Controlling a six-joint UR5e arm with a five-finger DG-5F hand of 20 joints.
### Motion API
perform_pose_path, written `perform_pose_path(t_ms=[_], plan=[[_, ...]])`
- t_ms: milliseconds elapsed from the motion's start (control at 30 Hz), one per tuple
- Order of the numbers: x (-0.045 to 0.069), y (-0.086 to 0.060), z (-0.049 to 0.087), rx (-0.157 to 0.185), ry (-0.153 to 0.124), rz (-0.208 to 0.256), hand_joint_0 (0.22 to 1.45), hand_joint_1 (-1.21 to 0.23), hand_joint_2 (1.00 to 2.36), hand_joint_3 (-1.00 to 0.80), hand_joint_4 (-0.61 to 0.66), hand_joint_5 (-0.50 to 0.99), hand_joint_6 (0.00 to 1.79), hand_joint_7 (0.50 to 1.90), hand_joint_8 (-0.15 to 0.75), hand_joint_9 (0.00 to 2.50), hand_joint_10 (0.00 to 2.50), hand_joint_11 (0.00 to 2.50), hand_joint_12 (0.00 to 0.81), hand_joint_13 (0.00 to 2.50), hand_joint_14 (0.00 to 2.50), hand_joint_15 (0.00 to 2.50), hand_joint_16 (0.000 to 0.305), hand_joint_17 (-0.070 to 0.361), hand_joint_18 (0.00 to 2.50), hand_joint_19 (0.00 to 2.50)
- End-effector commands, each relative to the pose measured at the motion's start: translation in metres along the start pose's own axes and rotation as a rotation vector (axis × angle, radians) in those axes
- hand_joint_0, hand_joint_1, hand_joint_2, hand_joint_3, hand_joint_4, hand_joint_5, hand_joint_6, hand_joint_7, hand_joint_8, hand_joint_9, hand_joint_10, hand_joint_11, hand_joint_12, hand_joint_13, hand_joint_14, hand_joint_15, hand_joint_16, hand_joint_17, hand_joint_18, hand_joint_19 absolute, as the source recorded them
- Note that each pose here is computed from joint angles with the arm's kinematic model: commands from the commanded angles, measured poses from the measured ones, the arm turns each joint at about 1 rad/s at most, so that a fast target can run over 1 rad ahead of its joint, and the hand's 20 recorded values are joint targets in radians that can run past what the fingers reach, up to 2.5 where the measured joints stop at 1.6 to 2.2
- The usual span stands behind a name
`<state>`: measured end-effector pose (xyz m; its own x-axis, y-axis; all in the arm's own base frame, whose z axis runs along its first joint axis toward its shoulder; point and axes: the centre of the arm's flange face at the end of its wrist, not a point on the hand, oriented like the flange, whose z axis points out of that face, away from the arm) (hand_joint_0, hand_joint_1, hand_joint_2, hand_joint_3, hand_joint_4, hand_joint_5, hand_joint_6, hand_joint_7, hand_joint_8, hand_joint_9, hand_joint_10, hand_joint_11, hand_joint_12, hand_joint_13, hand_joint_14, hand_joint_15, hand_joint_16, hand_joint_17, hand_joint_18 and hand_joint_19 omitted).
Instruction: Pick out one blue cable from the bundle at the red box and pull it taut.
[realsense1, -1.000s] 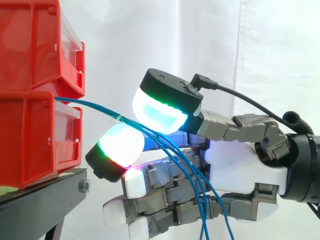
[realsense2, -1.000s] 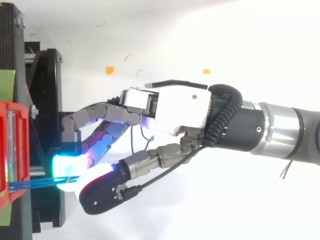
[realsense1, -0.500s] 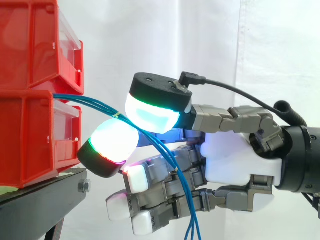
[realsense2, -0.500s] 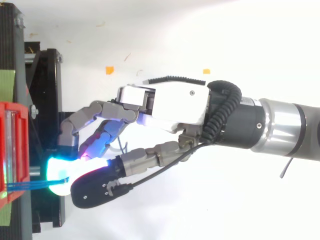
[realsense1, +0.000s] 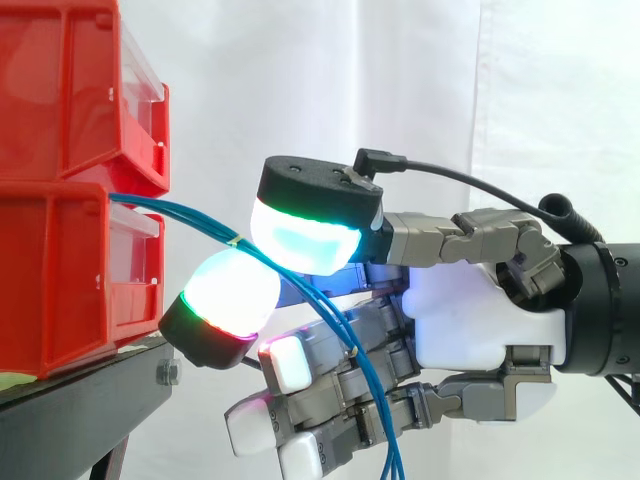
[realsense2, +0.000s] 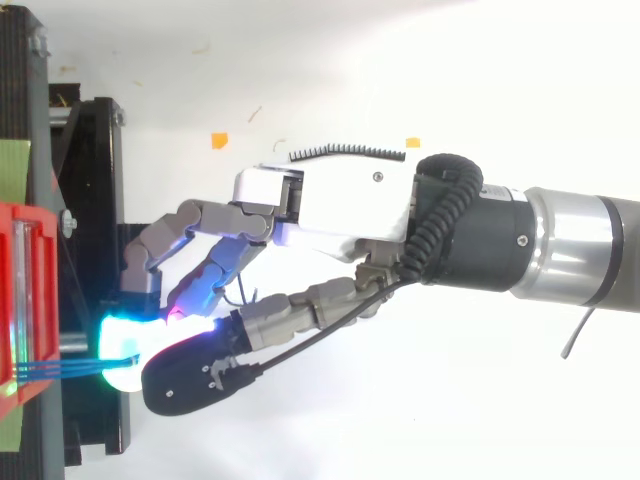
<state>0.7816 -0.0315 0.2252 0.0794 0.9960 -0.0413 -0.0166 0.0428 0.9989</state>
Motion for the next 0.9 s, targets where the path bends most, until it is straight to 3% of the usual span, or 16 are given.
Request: perform_pose_path(t_ms=[0, 167, 500, 867], plan=[[0.000, 0.002, 0.001, 0.000, 0.005, 0.011, 0.58, -0.69, 1.01, -0.12, 0.06, -0.13, 0.91, 0.77, 0.316, 1.00, 0.02, 0.66, 0.351, 0.84, 0.02, 0.41, 0.059, 0.132, 0.75, 0.50], [-0.001, 0.008, 0.004, -0.012, 0.014, 0.024, 0.59, -0.74, 1.01, -0.17, 0.03, -0.13, 0.91, 0.79, 0.303, 1.01, 0.02, 0.71, 0.341, 0.84, 0.02, 0.43, 0.056, 0.125, 0.74, 0.52], [0.003, 0.012, 0.005, -0.020, 0.073, 0.030, 0.61, -0.78, 1.01, -0.32, 0.01, -0.13, 0.94, 0.77, 0.273, 1.04, 0.03, 0.74, 0.312, 0.85, 0.02, 0.46, 0.049, 0.109, 0.72, 0.54], [0.002, 0.009, 0.003, -0.004, 0.082, 0.028, 0.62, -0.77, 1.00, -0.44, 0.01, -0.13, 0.93, 0.77, 0.270, 1.08, 0.03, 0.76, 0.313, 0.86, 0.02, 0.45, 0.048, 0.109, 0.74, 0.55]])
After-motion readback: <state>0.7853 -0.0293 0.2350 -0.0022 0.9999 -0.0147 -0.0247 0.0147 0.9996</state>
